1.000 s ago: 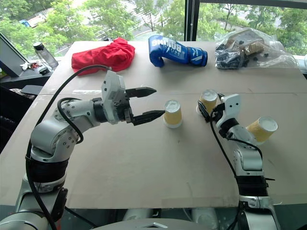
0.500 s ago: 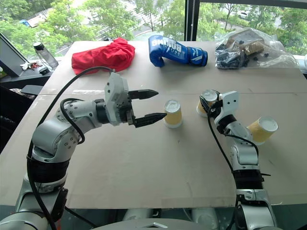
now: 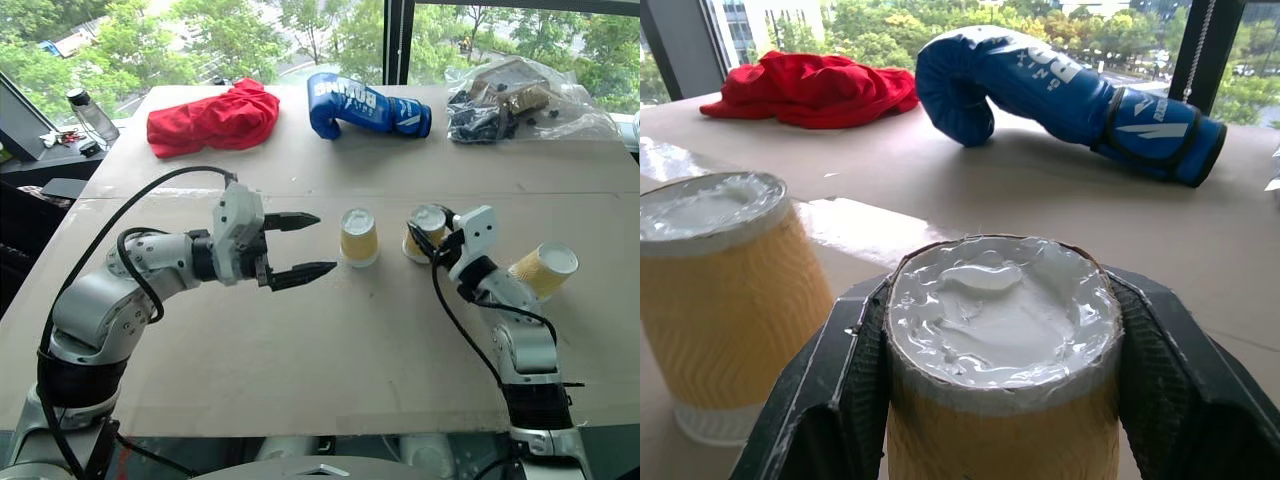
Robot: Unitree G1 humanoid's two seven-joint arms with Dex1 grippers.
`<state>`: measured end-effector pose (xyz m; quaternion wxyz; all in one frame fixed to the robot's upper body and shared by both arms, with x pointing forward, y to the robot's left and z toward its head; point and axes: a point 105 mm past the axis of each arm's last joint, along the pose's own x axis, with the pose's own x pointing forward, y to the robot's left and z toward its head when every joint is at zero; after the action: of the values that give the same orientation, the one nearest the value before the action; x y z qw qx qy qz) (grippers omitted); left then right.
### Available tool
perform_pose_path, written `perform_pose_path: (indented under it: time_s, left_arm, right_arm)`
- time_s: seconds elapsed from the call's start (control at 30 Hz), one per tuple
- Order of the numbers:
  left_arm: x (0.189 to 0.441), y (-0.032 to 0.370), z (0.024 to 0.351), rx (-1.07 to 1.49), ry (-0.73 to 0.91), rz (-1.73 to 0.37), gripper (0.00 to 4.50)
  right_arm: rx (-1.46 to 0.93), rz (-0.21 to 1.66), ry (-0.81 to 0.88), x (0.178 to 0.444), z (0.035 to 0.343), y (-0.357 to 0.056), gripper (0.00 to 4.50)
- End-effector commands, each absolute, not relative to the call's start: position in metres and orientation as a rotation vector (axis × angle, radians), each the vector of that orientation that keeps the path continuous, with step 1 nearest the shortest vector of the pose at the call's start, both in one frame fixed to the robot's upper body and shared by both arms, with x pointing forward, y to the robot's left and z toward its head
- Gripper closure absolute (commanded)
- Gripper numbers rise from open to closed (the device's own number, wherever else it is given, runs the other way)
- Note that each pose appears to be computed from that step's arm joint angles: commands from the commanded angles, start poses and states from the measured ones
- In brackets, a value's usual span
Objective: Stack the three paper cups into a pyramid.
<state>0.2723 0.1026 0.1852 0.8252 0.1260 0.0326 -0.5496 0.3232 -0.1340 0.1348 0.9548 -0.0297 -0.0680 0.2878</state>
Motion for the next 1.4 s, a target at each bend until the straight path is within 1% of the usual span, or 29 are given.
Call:
perform_pose_path:
  time_s: [0.03,0.27,0.53,0.6,0.67,0.7,0.97,1.07,1.2,1.33,1.4]
  left_arm:
    - [0.264,0.103,0.200,0.297,0.002,-1.173,0.00]
    - [0.265,0.106,0.199,0.295,0.006,-1.153,0.00]
    - [0.265,0.106,0.199,0.298,0.001,-1.145,0.00]
    - [0.266,0.106,0.199,0.300,-0.001,-1.143,0.00]
    - [0.266,0.106,0.199,0.297,-0.005,-1.141,0.00]
    - [0.266,0.106,0.199,0.297,-0.006,-1.139,0.00]
    - [0.264,0.103,0.201,0.288,-0.017,-1.144,0.00]
    - [0.264,0.100,0.203,0.283,-0.026,-1.154,0.00]
    - [0.265,0.093,0.210,0.272,-0.050,-1.190,0.00]
    - [0.267,0.080,0.216,0.247,-0.079,-1.250,0.00]
    - [0.268,0.071,0.219,0.240,-0.098,-1.283,0.00]
  right_arm:
    - [-0.071,0.660,-0.142,0.315,0.139,-0.121,2.27]
    - [-0.068,0.686,-0.148,0.318,0.138,-0.106,2.27]
    - [-0.075,0.679,-0.145,0.326,0.136,-0.101,2.27]
    - [-0.071,0.690,-0.137,0.325,0.135,-0.100,1.26]
    - [-0.066,0.692,-0.137,0.325,0.135,-0.101,0.49]
    - [-0.066,0.689,-0.142,0.325,0.136,-0.102,0.02]
    - [-0.091,0.647,-0.198,0.320,0.149,-0.118,0.02]
    - [-0.091,0.650,-0.201,0.312,0.151,-0.126,0.02]
    - [-0.111,0.673,-0.207,0.288,0.156,-0.143,0.02]
    - [-0.155,0.615,-0.261,0.278,0.169,-0.158,0.02]
    - [-0.185,0.551,-0.296,0.276,0.178,-0.168,0.02]
